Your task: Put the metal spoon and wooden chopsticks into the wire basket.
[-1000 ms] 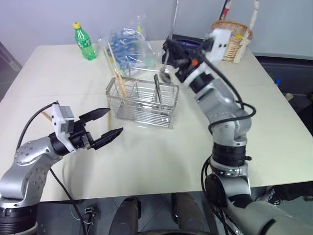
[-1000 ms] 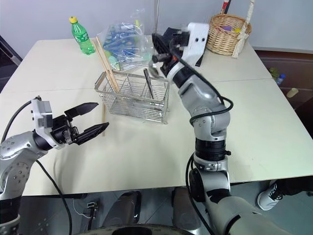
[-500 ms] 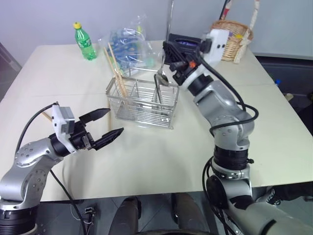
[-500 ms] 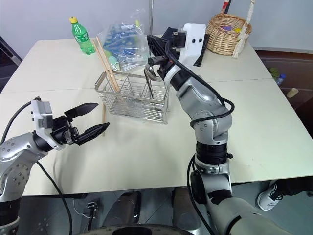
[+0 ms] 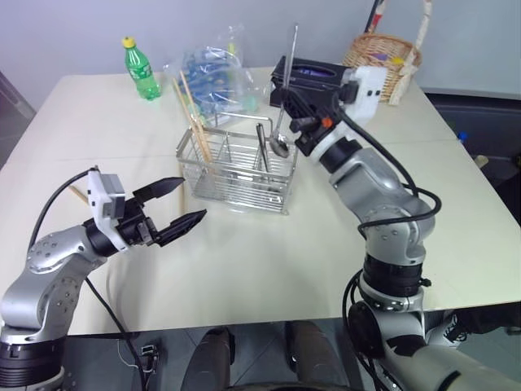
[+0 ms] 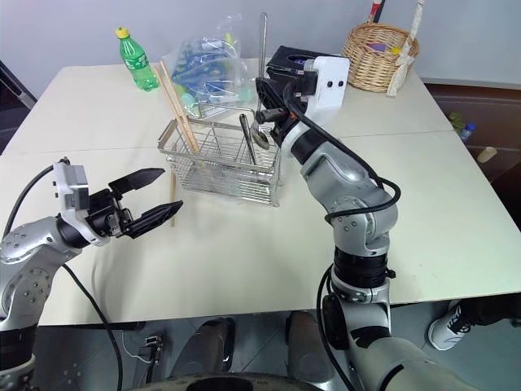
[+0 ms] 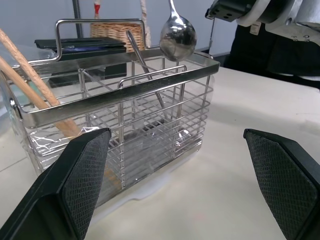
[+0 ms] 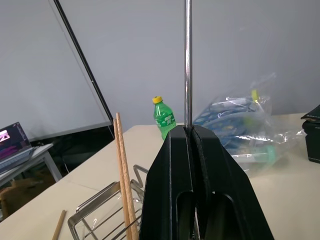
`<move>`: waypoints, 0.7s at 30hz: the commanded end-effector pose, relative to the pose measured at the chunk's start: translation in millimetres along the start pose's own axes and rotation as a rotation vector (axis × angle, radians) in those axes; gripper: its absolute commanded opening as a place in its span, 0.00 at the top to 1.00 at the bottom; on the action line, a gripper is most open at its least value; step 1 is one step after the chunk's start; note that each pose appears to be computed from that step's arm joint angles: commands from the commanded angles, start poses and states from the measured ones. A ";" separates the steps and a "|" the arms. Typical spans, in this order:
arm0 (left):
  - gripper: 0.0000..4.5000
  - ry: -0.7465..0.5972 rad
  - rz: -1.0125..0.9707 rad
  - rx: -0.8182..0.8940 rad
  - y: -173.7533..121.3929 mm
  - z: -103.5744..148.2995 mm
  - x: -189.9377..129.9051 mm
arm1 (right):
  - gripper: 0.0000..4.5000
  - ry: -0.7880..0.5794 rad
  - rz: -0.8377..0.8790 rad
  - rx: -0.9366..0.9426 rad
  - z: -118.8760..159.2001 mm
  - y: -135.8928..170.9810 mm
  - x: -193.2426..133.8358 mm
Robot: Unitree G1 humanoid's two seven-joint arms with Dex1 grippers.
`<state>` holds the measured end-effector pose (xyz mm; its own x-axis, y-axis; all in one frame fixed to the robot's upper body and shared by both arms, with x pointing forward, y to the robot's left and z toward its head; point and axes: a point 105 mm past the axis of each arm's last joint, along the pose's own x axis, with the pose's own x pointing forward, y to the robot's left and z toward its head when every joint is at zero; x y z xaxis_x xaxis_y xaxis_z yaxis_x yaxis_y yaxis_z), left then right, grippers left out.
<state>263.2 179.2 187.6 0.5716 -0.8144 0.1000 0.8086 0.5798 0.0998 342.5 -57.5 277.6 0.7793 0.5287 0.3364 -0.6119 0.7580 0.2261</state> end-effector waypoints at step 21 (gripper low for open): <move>0.00 -0.048 0.093 0.016 12.2 10.3 -5.3 | 0.01 0.031 0.083 -0.164 15.6 -2.2 -20.4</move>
<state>267.9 183.1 187.9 0.6155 -0.7792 0.1187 0.7760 0.6254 0.0819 338.9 -72.0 268.0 0.7711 0.5782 0.2666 -0.6190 0.7788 0.1015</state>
